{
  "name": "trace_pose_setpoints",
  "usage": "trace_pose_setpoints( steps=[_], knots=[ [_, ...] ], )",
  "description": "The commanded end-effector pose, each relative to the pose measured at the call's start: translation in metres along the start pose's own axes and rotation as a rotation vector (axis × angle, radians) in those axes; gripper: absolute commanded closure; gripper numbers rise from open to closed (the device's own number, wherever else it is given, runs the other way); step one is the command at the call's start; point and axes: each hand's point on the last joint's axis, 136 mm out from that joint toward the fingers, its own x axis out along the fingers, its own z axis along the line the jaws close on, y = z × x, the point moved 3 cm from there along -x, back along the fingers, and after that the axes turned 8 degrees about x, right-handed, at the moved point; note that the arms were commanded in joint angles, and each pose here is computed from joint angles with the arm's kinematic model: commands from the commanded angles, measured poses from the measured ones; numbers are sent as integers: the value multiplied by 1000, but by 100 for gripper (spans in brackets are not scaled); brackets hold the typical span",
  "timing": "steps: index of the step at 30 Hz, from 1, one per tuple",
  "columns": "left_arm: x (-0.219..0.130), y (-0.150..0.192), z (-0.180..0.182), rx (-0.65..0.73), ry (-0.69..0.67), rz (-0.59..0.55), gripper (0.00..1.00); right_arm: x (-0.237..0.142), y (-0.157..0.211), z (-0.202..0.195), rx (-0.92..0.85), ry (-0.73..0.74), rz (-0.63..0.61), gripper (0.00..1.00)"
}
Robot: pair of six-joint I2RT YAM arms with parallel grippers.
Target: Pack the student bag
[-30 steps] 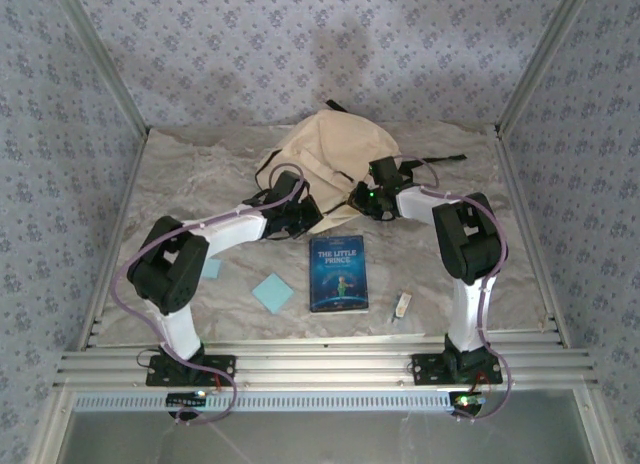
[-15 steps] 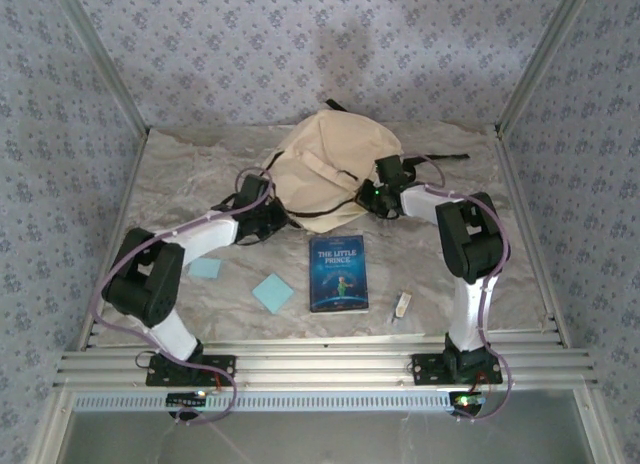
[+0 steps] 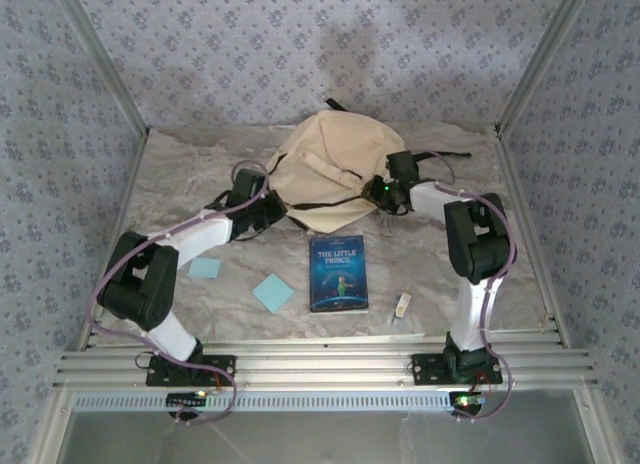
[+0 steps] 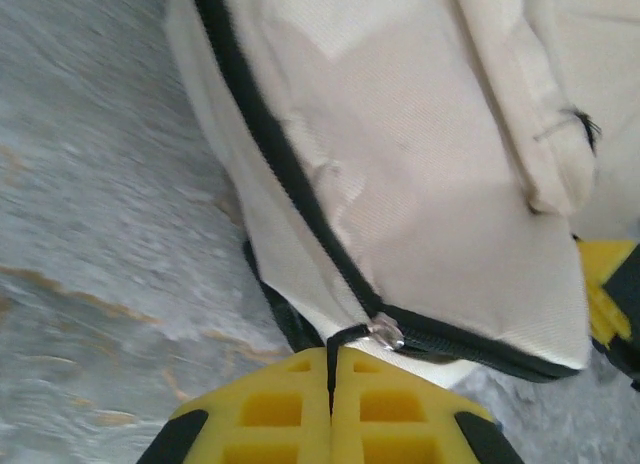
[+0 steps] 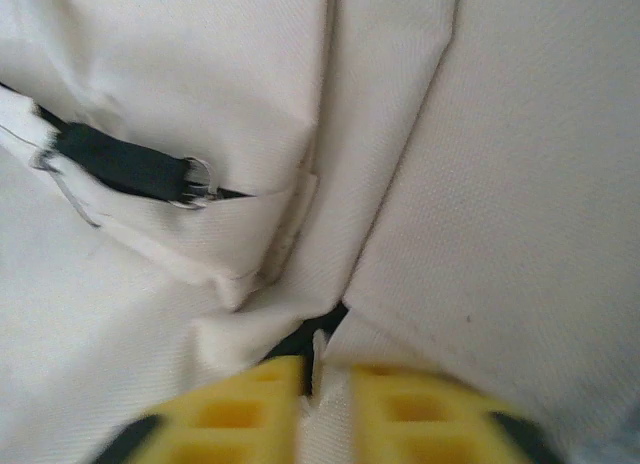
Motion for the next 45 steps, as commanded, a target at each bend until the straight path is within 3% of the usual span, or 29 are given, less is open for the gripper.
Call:
trace_pose_setpoints(
  steps=[1, 4, 6, 15, 27, 29, 30, 32, 35, 41, 45],
  knots=[
    [4, 2, -43, -12, 131, -15, 100, -48, -8, 19, -29, -48, -39, 44],
    [10, 14, -74, -19, 226, -1, 100, -72, 21, 14, -3, -60, 34, 23],
    [14, 19, -95, -5, 284, 5, 100, -88, 40, 12, 25, -67, 61, 17],
    [29, 25, -155, 16, 462, 61, 100, -106, 80, 20, 240, -167, 28, 15],
    [20, 43, -141, -3, 447, 64, 100, -51, 42, 24, 456, -233, -122, 17],
    [22, 45, -141, -7, 451, 70, 100, -36, 40, 23, 490, -252, -121, 27],
    [23, 45, -140, -8, 449, 73, 100, -29, 40, 21, 503, -259, -116, 48],
    [24, 42, -134, -3, 431, 62, 100, -23, 40, 19, 521, -281, -111, 100],
    [24, 21, -104, 18, 348, -4, 100, -30, 45, 18, 477, -286, -81, 100],
    [18, -47, -7, 62, 67, -194, 100, -70, 45, -7, 299, -156, -78, 100],
    [24, -78, 22, 32, 25, -232, 100, -79, 36, -18, 261, -152, -33, 100]
  ],
)
